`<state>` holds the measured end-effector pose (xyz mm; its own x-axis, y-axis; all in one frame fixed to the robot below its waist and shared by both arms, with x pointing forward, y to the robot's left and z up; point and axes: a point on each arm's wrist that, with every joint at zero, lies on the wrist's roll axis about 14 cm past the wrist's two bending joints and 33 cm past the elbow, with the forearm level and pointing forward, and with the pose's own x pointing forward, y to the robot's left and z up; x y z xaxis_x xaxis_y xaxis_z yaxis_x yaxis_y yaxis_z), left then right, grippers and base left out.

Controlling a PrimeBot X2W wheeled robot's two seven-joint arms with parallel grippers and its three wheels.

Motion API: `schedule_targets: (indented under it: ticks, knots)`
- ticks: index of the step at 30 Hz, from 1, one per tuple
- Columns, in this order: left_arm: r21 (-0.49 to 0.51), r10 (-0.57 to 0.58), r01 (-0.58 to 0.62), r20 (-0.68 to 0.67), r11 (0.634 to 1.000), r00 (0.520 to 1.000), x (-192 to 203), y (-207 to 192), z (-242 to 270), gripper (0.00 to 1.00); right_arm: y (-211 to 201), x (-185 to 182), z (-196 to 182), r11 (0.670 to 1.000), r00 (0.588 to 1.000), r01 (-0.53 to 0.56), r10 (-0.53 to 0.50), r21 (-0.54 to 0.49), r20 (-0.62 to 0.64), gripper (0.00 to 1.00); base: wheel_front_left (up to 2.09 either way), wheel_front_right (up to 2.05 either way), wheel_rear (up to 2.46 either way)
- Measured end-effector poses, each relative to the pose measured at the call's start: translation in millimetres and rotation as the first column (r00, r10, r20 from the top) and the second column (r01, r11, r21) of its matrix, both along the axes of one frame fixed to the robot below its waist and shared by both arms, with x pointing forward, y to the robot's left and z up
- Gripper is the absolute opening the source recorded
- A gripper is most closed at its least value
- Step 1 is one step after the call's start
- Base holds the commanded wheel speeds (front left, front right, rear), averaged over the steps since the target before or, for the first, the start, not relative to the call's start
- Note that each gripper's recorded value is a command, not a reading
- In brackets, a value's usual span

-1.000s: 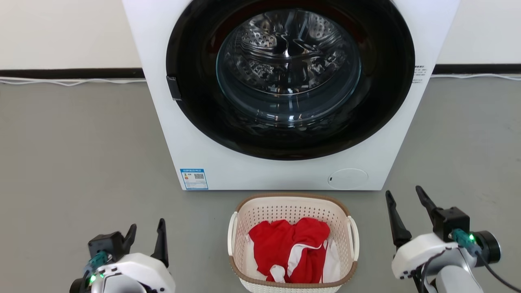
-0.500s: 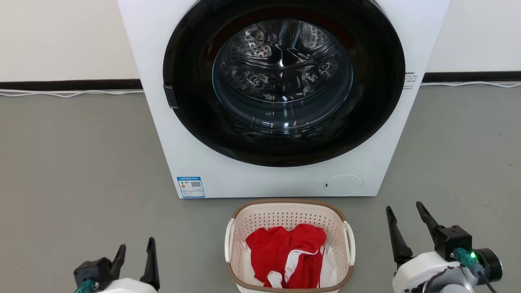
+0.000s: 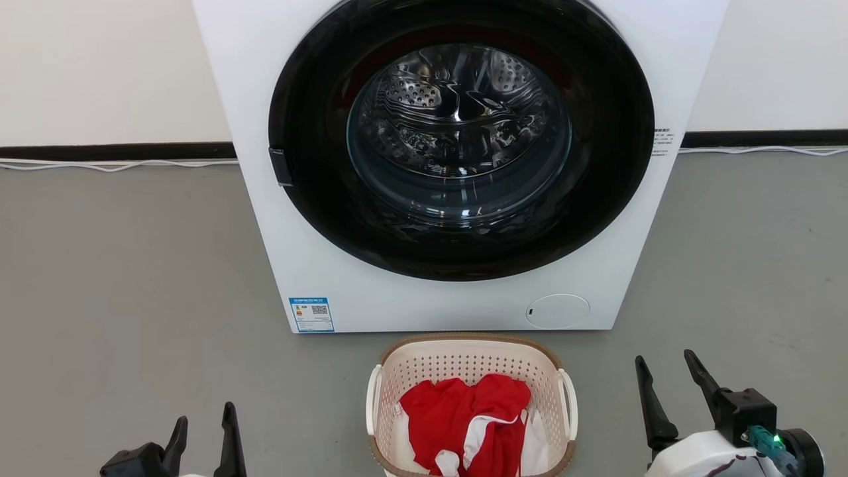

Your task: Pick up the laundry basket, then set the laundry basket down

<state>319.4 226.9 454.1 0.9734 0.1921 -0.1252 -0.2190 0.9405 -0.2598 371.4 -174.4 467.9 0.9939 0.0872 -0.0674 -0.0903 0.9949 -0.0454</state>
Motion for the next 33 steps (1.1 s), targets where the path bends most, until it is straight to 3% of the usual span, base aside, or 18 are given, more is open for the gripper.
schedule_targets:
  ticks: [12, 13, 18, 33]
  knots:
    - [0.038, 0.004, -0.005, 0.016, 0.999, 1.0, -3, 3, 5, 1.0, -1, -6, -4, 1.0, 1.0, 0.009, -0.009, 0.021, -0.01, 1.0, 0.0, 0.0, 0.0]
    - [0.041, 0.002, -0.002, 0.011, 0.999, 1.0, -3, 3, 4, 0.0, -1, -6, -6, 1.0, 1.0, 0.01, -0.009, 0.022, -0.018, 0.0, 0.0, 0.0, 0.0]
    - [-0.004, 0.008, -0.009, -0.092, 1.0, 0.996, -19, -5, -28, 0.0, 0, -28, -43, 0.999, 0.99, 0.021, -0.016, 0.039, -0.138, 0.0, 0.0, 0.0, 0.0]
    - [-0.155, 0.023, -0.042, -0.122, 0.987, 0.992, -18, -6, -36, 0.0, -9, -27, -41, 0.971, 0.984, 0.11, -0.076, 0.214, -0.158, 0.0, 0.0, 0.0, 0.0]
